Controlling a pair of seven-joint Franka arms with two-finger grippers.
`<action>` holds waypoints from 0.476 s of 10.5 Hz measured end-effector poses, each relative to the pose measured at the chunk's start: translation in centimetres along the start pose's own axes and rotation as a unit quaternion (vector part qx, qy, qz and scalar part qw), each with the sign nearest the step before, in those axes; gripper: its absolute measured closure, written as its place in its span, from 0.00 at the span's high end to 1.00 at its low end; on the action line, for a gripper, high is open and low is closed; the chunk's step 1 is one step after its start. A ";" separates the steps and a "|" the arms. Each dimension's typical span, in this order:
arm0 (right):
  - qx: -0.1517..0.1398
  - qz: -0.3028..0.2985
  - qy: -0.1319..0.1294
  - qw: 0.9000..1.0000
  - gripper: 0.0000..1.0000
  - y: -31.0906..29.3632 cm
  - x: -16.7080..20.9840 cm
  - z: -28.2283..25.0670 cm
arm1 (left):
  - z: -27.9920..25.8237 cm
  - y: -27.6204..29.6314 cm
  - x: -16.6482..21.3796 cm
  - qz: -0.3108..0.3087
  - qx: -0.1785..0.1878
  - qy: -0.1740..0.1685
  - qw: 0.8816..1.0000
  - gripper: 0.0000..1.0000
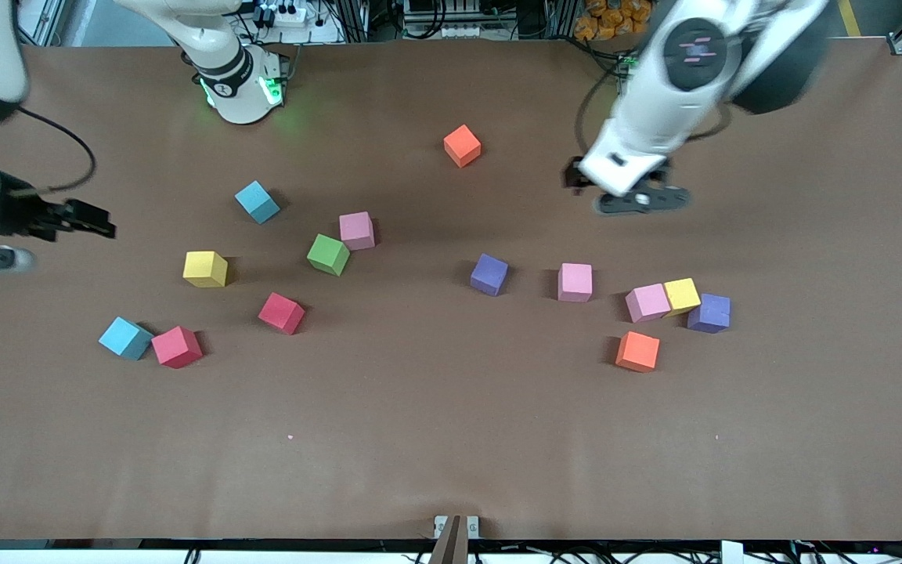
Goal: Form number 2 with 11 blocks
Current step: 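Reach the right gripper to the green cube while the left gripper reaches orange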
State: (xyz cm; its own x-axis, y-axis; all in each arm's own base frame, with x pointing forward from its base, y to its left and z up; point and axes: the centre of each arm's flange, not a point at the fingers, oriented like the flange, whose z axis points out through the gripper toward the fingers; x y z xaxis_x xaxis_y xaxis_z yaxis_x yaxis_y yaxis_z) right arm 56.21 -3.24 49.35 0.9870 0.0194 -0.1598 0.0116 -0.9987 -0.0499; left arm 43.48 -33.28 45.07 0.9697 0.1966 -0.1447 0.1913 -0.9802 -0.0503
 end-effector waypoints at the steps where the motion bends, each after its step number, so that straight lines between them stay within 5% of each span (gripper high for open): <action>1: 0.001 0.002 -0.008 1.000 1.00 0.2 0.0 2.8 | 2.3 3.1 -2.3 -0.050 0.002 -0.005 0.999 1.00; 5: -0.003 0.032 -0.020 0.999 1.00 -1.3 -0.8 11.4 | 11.4 10.8 -9.0 -0.181 0.038 -0.036 0.982 1.00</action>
State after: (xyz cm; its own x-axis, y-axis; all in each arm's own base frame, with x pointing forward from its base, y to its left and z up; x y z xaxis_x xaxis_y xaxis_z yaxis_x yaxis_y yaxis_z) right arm 53.57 -1.46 38.31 0.9783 -0.0424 -0.2027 -0.0500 -0.9982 -0.0327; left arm 35.10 -45.42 34.55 0.8261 0.5364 -0.1728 0.5079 -0.8415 -0.1840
